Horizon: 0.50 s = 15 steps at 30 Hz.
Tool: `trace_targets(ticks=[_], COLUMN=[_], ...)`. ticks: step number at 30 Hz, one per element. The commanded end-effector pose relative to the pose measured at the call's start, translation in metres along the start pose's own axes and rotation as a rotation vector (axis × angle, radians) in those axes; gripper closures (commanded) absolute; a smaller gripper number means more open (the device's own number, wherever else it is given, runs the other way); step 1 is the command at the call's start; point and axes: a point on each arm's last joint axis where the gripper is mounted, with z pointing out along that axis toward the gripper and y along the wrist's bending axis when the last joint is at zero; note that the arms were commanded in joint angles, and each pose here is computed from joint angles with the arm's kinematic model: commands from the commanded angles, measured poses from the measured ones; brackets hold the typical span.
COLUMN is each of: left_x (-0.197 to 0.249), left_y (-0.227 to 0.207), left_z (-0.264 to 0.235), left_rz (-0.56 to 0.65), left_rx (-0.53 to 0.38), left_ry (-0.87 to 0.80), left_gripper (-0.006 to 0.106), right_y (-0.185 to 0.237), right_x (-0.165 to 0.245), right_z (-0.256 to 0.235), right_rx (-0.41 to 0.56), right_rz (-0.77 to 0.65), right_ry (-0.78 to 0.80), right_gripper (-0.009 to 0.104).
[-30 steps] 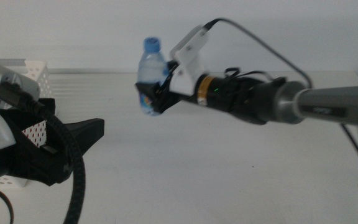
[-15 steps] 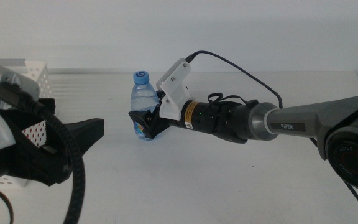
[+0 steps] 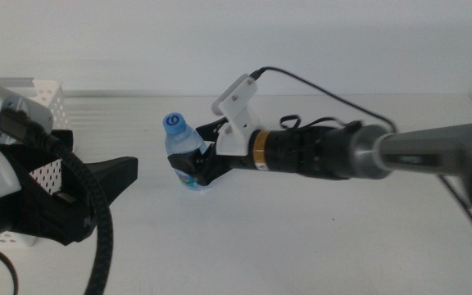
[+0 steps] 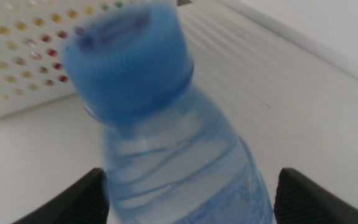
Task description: Use arms to grab the bottles and put them into the dustbin to the left of the table.
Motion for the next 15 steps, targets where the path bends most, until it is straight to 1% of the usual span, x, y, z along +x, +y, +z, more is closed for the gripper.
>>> trace_targets(ticks=[1, 9, 15], left_x=[-0.016, -0.016, -0.016], left_y=[-0.001, -0.001, -0.001], left_z=[-0.006, -0.006, -0.006], left_rz=[-0.020, -0.020, -0.020], left_rx=[0.001, 0.001, 0.001], left_ry=[-0.108, -0.109, -0.109], left_gripper=[0.010, 0.010, 0.010], right_y=[0.006, 0.012, 0.047], right_x=[-0.056, -0.083, -0.106], right_z=[-0.036, -0.132, -0.194], right_rx=[-0.029, 0.025, 0.012], right_rz=[-0.017, 0.009, -0.055], right_ry=[-0.134, -0.117, -0.065], right_gripper=[0.017, 0.024, 0.024])
